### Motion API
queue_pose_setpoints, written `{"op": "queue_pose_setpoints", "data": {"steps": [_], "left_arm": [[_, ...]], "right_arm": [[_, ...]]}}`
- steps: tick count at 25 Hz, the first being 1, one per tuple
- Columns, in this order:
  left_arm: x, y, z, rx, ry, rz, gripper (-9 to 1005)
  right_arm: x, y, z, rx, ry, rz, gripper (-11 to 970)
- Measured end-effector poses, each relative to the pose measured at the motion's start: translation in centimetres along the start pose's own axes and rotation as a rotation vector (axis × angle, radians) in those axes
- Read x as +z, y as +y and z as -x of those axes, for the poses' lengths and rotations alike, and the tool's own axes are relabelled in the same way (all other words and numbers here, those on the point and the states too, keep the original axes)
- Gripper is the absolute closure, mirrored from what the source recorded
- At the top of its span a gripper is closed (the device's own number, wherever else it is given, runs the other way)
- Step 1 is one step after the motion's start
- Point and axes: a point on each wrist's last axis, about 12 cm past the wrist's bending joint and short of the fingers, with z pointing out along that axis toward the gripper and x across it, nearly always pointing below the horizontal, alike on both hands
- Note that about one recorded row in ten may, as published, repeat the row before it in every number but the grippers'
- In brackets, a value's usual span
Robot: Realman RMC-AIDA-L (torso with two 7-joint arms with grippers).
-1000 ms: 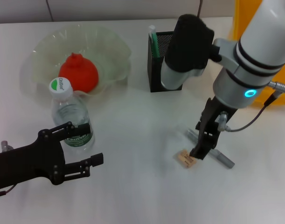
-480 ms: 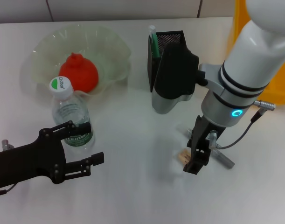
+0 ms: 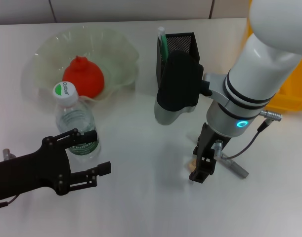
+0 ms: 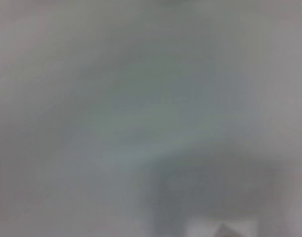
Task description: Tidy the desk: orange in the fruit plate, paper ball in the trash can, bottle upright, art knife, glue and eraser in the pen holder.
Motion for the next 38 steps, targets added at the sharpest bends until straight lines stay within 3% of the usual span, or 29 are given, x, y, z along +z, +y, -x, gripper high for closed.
{"op": "queue_pose_setpoints", "data": {"steps": [14, 24, 27, 30, 34, 38], "left_arm": [[0.0, 0.0, 0.0, -0.003, -0.001, 0.0, 167], [0.0, -0.1, -0.1, -0.006, -0.001, 0.001, 167], [-0.1, -0.1, -0.1, -0.007, -0.003, 0.004, 167], [-0.3, -0.1, -0.1, -0.007, -0.003, 0.006, 166], [-0.3, -0.1, -0.1, -0.005, -0.003, 0.006, 166], [-0.2, -0.1, -0.1, 0.0, -0.006, 0.005, 166]], "right_arm": [[0.8, 0.1, -0.1, -0.01, 0.021, -0.003, 375], [0.1, 0.2, 0.1, -0.007, -0.012, 0.003, 522], [-1.6, -0.4, 0.1, 0.024, -0.06, 0.002, 549], [-4.7, -1.4, 0.0, 0.061, -0.157, -0.03, 568], [-10.3, -3.9, -1.0, 0.164, -0.337, -0.182, 574], [-12.7, -6.4, -1.4, 0.258, -0.475, -0.284, 583]]}}
